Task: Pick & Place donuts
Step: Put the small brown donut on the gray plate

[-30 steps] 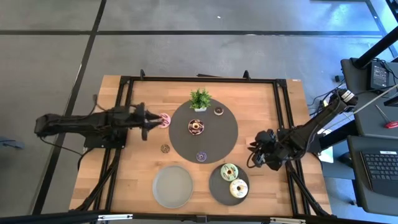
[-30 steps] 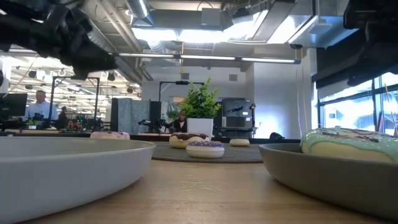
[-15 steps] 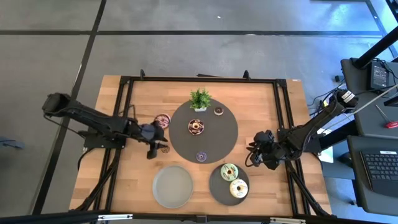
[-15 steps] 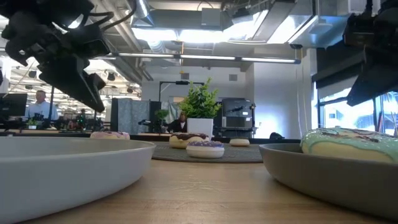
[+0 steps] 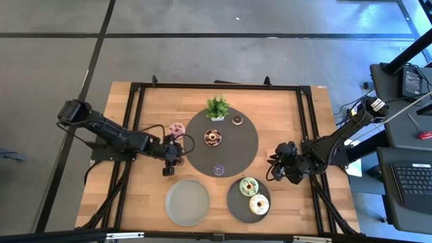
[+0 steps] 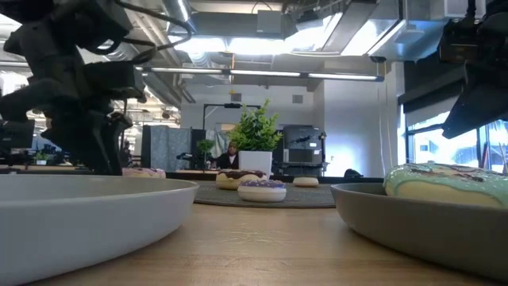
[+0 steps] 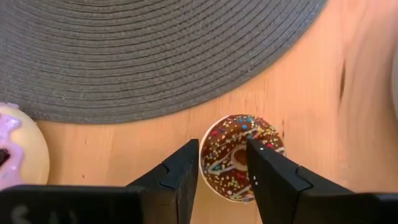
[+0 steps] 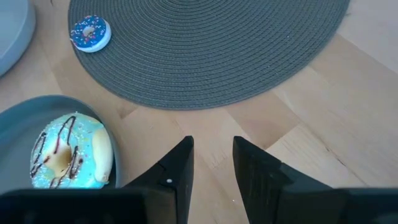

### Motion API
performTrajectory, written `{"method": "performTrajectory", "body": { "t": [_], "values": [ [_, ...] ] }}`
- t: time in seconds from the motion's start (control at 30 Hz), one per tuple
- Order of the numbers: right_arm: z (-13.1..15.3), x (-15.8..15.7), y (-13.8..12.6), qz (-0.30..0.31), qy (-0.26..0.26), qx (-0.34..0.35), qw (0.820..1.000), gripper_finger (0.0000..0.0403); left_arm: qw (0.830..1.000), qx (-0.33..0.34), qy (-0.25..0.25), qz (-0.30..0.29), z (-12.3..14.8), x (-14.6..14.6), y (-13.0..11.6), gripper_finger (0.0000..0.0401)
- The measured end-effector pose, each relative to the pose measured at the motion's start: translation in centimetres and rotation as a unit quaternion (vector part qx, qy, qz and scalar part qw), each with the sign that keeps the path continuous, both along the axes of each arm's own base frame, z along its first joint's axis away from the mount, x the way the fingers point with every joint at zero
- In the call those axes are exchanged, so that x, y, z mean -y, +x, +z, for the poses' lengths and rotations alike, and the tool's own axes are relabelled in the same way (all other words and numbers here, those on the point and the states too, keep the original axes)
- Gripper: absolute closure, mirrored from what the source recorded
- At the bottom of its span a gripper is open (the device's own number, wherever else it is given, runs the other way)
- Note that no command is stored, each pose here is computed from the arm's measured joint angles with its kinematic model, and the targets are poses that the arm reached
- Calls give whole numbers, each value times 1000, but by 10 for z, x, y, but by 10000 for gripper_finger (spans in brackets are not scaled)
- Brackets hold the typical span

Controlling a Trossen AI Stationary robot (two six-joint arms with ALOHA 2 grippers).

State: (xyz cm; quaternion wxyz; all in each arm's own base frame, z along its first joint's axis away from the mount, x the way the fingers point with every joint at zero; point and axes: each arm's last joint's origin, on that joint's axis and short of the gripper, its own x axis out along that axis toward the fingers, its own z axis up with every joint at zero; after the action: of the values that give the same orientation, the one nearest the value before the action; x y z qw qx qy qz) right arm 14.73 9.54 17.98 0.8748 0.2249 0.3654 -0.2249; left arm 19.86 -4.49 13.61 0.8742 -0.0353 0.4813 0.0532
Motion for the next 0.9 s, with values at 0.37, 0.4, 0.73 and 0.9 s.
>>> {"method": "performTrajectory", "body": {
  "t": [0.37, 0.4, 0.73, 0.9],
  "values": [
    [0, 0, 0, 1, -1, -1, 1000, 289, 1000, -9, 2, 0, -2, 0, -1, 326],
    [0, 0, 0, 1, -1, -1, 1000, 289, 1000, -10, 1, -1, -2, 0, -1, 334],
    [0, 0, 0, 2, 1, -3, 1000, 289, 999, -27, -14, -12, 12, 3, 5, 394],
    [0, 0, 0, 2, 1, -4, 1000, 289, 998, 15, -47, -45, 52, 20, 26, 396]
  ]
}}
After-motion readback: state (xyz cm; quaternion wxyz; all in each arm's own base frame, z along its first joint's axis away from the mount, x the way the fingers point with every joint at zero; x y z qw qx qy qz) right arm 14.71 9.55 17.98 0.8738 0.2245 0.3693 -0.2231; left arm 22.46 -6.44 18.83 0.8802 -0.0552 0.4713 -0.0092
